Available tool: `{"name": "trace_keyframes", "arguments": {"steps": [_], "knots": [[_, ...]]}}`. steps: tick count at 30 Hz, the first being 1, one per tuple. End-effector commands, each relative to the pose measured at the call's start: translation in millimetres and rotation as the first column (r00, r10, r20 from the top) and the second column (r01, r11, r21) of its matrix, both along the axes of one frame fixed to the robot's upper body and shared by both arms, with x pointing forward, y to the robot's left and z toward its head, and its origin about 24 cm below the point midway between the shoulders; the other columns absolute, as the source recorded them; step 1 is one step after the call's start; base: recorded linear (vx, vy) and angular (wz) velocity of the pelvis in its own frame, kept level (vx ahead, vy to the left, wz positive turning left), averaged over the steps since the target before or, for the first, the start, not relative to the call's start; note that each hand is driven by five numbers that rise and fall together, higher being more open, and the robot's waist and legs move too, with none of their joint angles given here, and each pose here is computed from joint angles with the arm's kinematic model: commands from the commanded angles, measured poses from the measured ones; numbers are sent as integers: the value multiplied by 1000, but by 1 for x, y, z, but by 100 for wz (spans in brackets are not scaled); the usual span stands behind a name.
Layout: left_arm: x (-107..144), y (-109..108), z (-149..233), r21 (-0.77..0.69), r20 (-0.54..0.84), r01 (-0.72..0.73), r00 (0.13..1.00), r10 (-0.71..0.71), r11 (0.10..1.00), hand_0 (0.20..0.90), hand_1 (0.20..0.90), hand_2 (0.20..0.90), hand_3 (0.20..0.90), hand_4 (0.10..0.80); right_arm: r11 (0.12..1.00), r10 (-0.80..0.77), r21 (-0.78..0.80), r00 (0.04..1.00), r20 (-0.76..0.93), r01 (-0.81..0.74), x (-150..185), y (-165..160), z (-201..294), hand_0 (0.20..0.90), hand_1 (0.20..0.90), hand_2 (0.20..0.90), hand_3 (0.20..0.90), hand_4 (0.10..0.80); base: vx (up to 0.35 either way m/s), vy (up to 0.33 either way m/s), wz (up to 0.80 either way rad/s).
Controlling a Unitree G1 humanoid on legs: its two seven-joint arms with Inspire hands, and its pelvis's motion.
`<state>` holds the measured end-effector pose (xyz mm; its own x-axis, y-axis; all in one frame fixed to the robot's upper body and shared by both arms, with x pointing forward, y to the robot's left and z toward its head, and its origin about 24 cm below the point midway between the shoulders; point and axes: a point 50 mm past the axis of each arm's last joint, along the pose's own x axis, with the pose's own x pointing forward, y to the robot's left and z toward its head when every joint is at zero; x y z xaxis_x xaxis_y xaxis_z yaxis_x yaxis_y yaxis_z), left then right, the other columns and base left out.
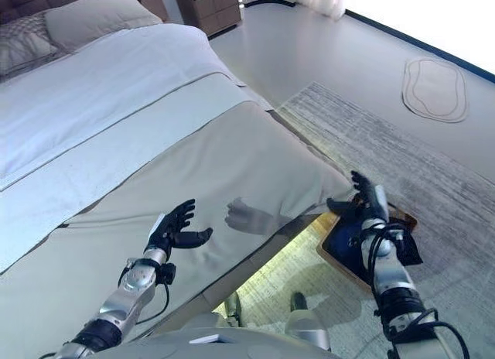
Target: Pick up the clothes from the bed and place them into the basket
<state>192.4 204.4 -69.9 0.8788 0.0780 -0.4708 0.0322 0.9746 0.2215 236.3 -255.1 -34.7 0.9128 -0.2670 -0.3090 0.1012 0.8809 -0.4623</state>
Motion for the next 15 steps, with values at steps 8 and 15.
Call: {"name": "trace_keyframes", "arguments": {"steps": [8,15], "knots": [[11,9,13,61,87,78,993,-83,995,900,900,900,900,800,991,110,-83,994,6,-109,-4,7,-2,900,900,900,900,800,7,43,24],[-1,14,2,92,16,105,994,-107,990,900,900,900,900,800,986,120,-111,990,-79,-128,-14,13,-19,900,900,900,900,800,36,0,13]]}}
